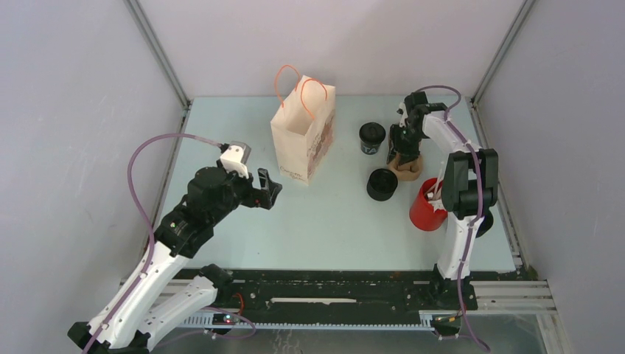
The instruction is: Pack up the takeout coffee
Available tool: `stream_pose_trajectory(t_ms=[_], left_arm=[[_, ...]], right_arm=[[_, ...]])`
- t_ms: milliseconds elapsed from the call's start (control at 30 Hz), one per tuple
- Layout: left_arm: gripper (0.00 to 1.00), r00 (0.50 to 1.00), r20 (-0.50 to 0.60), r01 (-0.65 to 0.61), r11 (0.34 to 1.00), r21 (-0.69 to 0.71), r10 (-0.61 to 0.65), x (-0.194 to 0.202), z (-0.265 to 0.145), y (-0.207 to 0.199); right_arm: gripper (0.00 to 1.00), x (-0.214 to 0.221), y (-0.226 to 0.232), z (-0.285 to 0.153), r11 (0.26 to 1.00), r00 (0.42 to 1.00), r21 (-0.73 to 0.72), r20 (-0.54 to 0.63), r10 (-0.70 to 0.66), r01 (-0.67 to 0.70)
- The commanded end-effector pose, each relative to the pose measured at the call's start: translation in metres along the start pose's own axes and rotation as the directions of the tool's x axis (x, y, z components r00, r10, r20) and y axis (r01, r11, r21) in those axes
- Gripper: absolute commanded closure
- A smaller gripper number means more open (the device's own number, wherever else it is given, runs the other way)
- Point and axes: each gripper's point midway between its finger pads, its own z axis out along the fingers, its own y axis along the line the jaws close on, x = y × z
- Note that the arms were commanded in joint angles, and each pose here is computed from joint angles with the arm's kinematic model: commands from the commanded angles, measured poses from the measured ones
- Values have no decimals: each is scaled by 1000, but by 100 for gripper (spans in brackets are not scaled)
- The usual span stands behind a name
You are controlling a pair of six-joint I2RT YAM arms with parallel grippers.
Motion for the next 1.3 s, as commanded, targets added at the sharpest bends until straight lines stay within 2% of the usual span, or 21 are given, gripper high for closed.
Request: stream_pose_trajectory(t_ms=[0,67,133,233,333,433,467,533,567,633,667,800,833,867,933,1100,1233,1267], left_arm=[[5,1000,13,2,1000,7,-2,2,3,1],[5,1000,12,2,1000,7,-2,3,3,1],[5,1000,13,2,1000,6,-2,2,4,1],[5,1000,11,2,1000,5,-2,3,4,1],[6,1000,8,1,1000,9,-2,3,4,1],[5,1000,8,3,1000,13,-3,3,5,0],[5,1000,5,3,1000,14,-3,4,5,0],[5,1000,4,3,1000,17,-3,4,5,-1],[5,1000,3,4,1000,18,-4,4,5,-1],[5,1000,3,4,1000,21,-5,4,5,-2],[5,1000,5,4,1000,23,-5,4,5,-2],[5,1000,8,3,1000,20,-3,4,4,-1],[5,1000,9,3,1000,18,-3,4,4,-1],[5,1000,12,3,1000,18,-3,3,4,-1],[5,1000,14,2,1000,17,-2,3,3,-1],[6,1000,17,0,1000,16,-1,2,3,0],[5,1000,18,0,1000,18,0,2,2,-1],[5,1000,19,0,1000,19,0,2,2,-1]], right_arm=[[51,-18,4,-10,1000,998,-6,53,-16,17],[60,-19,4,-10,1000,999,-15,51,-10,11],[74,-20,1,-13,1000,999,-5,53,-3,3],[78,-23,-9,-24,999,997,35,76,-2,-1],[88,-23,-32,-37,980,995,197,93,-22,3],[99,-23,-59,-52,920,993,392,108,-49,3],[100,-23,-68,-58,888,992,459,113,-58,0],[100,-23,-79,-64,850,991,526,123,-59,-15],[100,-24,-79,-63,858,990,513,131,-57,-19],[91,-25,-67,-50,919,990,393,136,-31,-25],[91,-27,-58,-42,950,991,312,133,-14,-28],[92,-36,-37,-31,986,989,163,145,7,-31],[85,-38,-31,-30,992,988,126,151,12,-31],[65,-39,-26,-29,995,988,91,153,16,-31],[57,-39,-22,-27,998,989,41,142,34,-40],[54,-38,-22,-28,997,988,-14,138,75,-74],[62,-38,-28,-28,994,985,-19,135,108,-106],[60,-38,-32,-27,994,985,1,133,111,-113]])
